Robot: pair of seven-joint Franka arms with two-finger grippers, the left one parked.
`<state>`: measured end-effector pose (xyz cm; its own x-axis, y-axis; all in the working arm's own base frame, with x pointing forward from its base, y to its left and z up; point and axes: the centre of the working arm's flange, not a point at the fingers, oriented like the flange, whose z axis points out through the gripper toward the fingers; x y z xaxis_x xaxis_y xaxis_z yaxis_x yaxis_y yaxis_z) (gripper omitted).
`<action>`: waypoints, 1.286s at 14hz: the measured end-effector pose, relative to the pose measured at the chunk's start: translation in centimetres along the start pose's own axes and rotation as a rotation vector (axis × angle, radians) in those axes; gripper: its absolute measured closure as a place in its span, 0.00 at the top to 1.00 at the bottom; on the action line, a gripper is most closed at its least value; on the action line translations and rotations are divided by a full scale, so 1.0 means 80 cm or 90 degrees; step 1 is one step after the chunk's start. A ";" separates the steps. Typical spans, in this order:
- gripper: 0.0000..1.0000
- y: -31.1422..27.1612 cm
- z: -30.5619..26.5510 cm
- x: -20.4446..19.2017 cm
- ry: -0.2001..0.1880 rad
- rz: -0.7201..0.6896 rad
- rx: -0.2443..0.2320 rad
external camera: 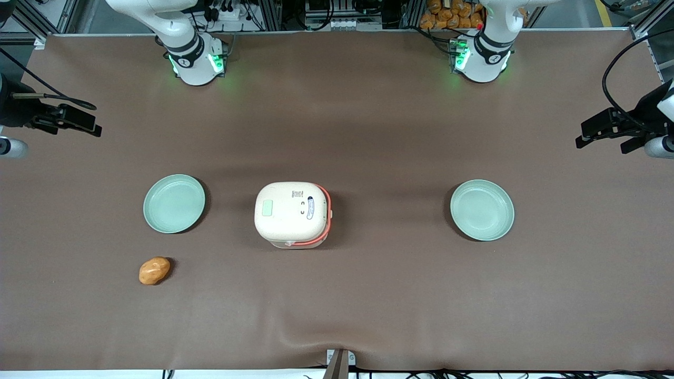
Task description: Press rice cooker button with right arm
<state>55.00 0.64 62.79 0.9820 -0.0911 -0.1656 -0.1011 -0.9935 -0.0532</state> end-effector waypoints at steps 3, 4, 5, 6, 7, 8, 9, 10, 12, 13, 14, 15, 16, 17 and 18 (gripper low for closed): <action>1.00 0.000 0.000 0.000 0.002 0.001 -0.001; 1.00 0.000 0.000 0.000 0.002 0.001 -0.001; 1.00 0.000 0.000 0.000 0.002 0.001 -0.001; 1.00 0.000 0.000 0.000 0.002 0.001 -0.001; 1.00 0.000 0.000 0.000 0.002 0.001 -0.001; 1.00 0.000 0.000 0.000 0.002 0.001 -0.001; 1.00 -0.001 0.000 0.000 0.002 0.000 -0.001; 1.00 -0.001 0.000 0.000 0.002 0.000 -0.001; 1.00 -0.001 0.000 0.000 0.002 0.000 -0.001; 1.00 -0.001 0.000 0.000 0.003 0.000 -0.001; 1.00 -0.001 -0.001 0.001 0.004 0.000 -0.003; 1.00 -0.001 -0.002 0.001 0.007 0.001 -0.008; 1.00 -0.001 -0.003 0.001 0.009 0.002 -0.012; 1.00 -0.003 -0.005 0.001 0.012 0.002 -0.012; 1.00 -0.005 -0.006 0.000 0.015 -0.001 -0.013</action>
<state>55.15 0.99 63.31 0.9856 -0.0915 -0.1423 -0.0972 -0.9947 -0.0338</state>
